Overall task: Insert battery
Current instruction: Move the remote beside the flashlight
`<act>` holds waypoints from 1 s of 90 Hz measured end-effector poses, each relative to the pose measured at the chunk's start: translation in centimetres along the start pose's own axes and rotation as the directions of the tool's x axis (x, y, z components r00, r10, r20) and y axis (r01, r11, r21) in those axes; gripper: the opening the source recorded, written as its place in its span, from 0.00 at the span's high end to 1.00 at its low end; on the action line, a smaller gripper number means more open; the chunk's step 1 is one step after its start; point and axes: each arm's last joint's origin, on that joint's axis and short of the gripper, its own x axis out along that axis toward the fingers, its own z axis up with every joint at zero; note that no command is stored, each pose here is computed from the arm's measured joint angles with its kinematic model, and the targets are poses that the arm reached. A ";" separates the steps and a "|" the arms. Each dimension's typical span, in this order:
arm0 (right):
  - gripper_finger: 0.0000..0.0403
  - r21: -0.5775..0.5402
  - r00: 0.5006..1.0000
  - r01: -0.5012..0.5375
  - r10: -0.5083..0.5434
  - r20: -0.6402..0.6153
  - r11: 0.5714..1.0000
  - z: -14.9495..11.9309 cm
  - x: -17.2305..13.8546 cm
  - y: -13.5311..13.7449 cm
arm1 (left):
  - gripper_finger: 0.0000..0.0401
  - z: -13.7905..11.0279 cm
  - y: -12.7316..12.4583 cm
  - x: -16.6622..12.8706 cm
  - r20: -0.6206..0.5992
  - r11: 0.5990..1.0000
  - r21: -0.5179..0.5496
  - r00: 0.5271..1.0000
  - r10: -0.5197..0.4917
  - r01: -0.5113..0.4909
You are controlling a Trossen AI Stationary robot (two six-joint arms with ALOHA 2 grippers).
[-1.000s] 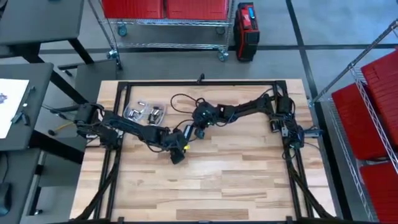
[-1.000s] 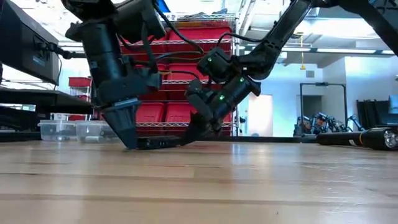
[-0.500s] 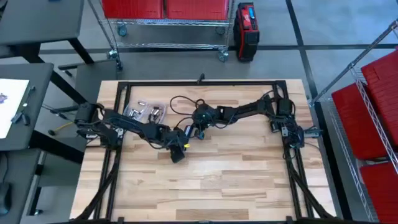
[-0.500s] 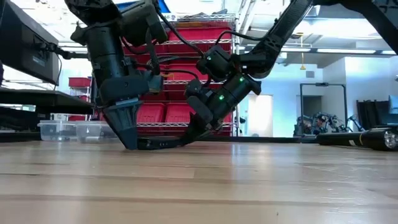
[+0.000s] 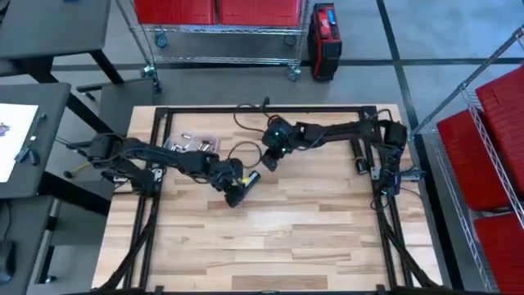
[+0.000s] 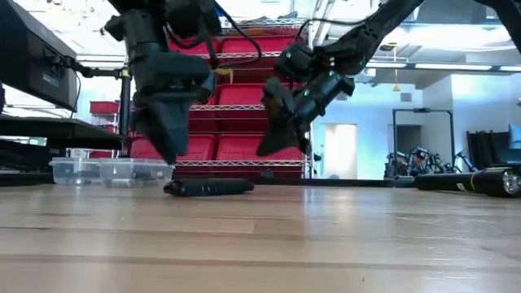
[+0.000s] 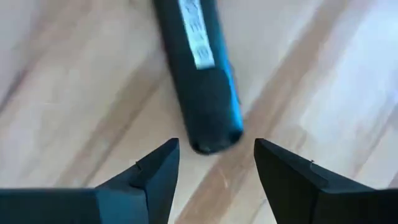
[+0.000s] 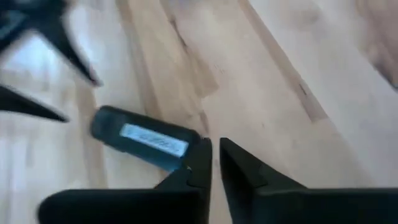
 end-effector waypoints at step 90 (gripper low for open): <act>0.42 -0.087 0.987 0.147 -0.141 0.072 0.985 2.3 -12.6 -1.9 | 0.40 0.6 1.1 7.1 0.056 0.986 -0.058 0.986 0.158 -0.154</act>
